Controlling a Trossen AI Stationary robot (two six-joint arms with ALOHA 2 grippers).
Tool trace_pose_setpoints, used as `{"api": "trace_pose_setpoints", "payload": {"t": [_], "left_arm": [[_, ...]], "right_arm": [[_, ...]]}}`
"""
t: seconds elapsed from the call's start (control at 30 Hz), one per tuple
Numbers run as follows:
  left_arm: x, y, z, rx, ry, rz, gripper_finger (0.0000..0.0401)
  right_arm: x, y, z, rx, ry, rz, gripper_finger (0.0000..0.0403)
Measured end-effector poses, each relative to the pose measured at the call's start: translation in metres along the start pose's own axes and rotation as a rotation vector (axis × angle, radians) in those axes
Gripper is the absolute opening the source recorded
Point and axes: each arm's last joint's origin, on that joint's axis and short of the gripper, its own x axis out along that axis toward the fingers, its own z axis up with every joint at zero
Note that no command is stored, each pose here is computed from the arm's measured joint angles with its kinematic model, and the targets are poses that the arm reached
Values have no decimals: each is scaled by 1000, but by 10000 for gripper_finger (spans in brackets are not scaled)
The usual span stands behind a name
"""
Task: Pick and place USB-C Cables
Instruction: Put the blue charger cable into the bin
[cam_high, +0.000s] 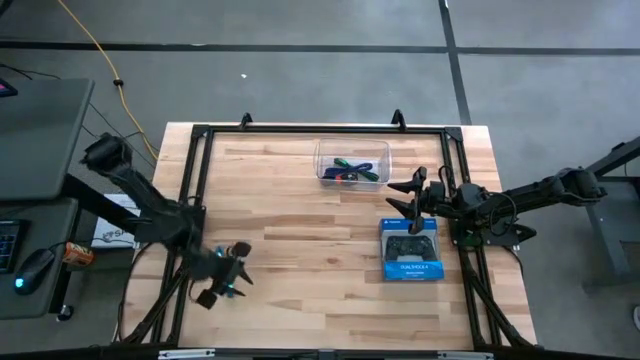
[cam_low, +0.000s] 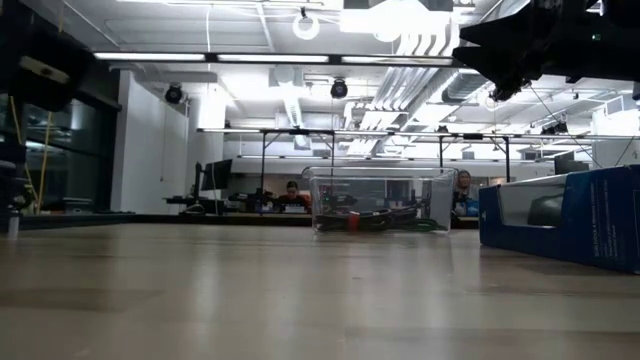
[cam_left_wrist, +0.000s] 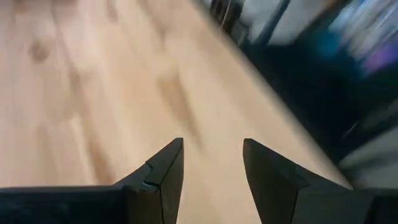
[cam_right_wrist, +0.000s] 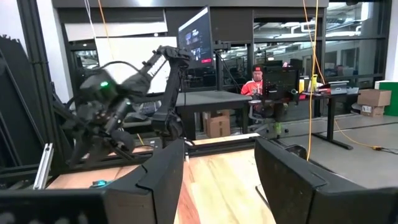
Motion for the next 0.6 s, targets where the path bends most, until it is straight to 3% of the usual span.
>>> {"api": "trace_pose_setpoints", "payload": {"t": [0.13,0.4,0.6], "left_arm": [[-1,-17,-8,139,211,94,145],[-3,-30,-21,222,438,-26,145],[-4,-23,-33,298,572,37,145]], "right_arm": [[0,0,0,1,3,0,190],[0,0,-2,-6,23,-16,190],[0,-1,-4,-10,36,-36,190]]}}
